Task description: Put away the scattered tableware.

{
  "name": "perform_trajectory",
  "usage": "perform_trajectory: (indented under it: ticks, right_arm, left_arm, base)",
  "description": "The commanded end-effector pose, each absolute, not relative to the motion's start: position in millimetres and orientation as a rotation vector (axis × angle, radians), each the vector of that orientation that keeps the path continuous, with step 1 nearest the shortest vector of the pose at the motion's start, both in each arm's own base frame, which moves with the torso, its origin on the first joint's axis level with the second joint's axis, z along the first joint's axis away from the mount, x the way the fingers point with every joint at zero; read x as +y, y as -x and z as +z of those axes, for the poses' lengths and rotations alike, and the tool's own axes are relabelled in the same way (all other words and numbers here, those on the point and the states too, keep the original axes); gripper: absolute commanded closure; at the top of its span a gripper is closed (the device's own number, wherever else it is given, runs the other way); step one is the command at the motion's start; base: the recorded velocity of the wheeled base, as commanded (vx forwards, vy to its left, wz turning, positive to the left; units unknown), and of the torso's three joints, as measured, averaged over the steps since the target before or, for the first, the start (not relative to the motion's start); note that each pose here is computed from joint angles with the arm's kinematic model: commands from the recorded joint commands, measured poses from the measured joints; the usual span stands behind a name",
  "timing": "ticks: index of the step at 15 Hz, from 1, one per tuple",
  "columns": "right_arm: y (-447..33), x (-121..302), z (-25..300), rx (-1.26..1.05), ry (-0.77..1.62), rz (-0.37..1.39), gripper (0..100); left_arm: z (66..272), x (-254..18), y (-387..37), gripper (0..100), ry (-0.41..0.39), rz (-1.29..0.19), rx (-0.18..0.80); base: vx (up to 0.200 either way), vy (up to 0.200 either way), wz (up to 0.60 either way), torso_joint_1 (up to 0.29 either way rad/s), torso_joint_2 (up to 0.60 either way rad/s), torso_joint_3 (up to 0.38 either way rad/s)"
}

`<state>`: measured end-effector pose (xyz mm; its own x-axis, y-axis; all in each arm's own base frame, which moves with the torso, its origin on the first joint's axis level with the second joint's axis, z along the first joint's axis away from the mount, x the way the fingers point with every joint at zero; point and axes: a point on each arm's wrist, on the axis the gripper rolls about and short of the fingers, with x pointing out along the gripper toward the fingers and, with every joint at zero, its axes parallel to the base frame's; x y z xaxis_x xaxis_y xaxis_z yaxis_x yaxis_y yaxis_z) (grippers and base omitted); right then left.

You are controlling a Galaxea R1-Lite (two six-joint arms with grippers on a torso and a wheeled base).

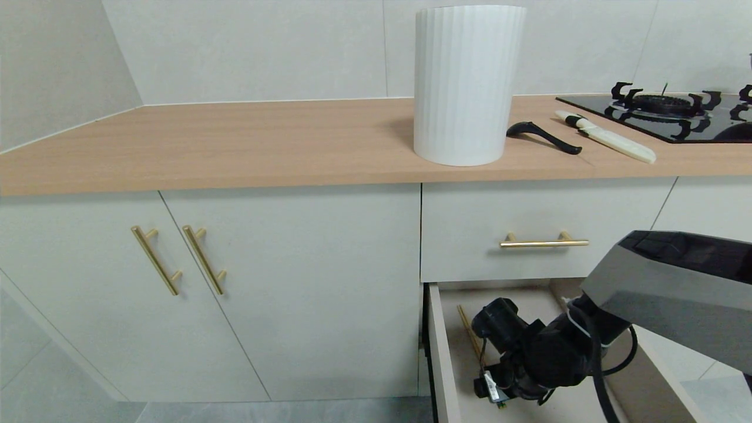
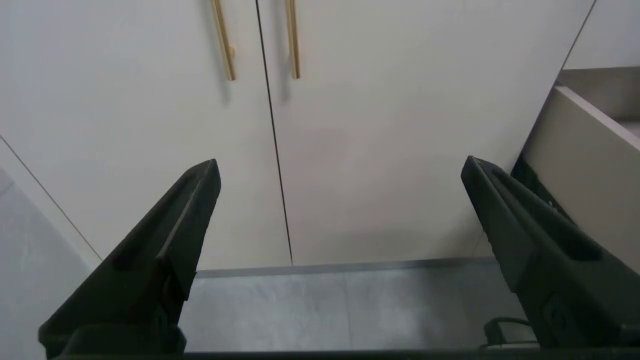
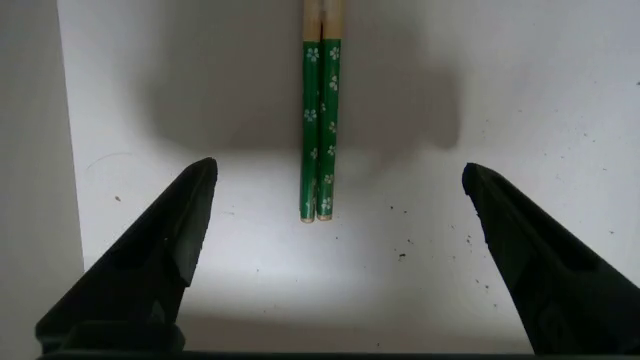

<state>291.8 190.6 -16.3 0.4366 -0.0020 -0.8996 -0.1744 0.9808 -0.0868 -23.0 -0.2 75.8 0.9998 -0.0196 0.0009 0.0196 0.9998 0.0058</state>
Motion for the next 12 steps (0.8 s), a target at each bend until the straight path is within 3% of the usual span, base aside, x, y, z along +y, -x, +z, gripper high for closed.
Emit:
perform_trajectory:
  ticks: [1,3,5,12]
  right_arm:
    - [-288,175,50,0.956,0.096,0.100,0]
    - [-273,158,109,0.819,0.028,0.126,0]
    - [-254,147,146,0.743,0.018,0.145,0]
    - [-231,107,210,0.514,-0.040,0.122,0]
  left_arm:
    - [76,0,23,0,-0.005,-0.020,0.000]
    - [76,0,23,0,-0.006,-0.020,0.000]
    - [76,0,23,0,-0.006,-0.020,0.000]
    - [76,0,23,0,-0.006,-0.020,0.000]
  base:
    - [0.000,0.000,0.00,0.000,0.00,0.000]
    - [0.000,0.000,0.00,0.000,0.00,0.000]
    - [0.000,0.000,0.00,0.000,0.00,0.000]
    - [0.000,0.000,0.00,0.000,0.00,0.000]
